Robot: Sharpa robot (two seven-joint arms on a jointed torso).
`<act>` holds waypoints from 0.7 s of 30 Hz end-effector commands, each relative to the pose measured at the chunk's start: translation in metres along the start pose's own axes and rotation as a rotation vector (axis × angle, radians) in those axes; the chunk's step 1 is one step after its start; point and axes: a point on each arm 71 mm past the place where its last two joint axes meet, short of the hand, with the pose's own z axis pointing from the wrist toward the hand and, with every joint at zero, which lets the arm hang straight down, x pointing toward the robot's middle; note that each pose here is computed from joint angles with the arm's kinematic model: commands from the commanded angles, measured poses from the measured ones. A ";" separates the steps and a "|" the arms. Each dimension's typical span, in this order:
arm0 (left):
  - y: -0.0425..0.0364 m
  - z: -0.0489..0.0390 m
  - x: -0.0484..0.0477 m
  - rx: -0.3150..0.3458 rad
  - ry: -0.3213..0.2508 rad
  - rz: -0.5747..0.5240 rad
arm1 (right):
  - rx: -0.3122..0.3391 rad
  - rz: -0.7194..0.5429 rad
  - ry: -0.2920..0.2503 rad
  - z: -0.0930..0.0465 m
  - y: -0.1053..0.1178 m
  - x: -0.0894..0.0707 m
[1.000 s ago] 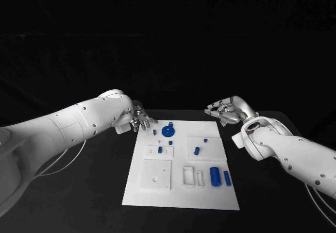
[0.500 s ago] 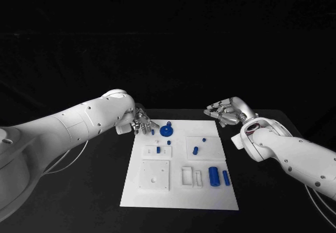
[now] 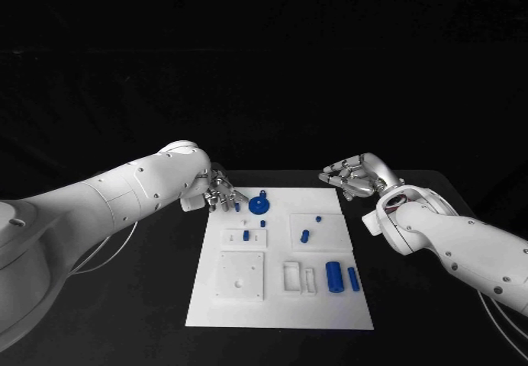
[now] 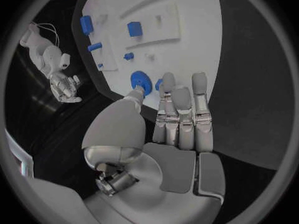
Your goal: Assemble the parts on the task board
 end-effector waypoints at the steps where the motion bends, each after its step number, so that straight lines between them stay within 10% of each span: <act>1: -0.0013 0.0001 0.0011 0.008 0.018 0.002 | -0.007 -0.004 0.004 0.000 0.001 0.000; 21: 0.0020 0.0019 -0.0006 -0.004 0.012 -0.005 | -0.008 -0.004 0.005 0.000 0.001 0.001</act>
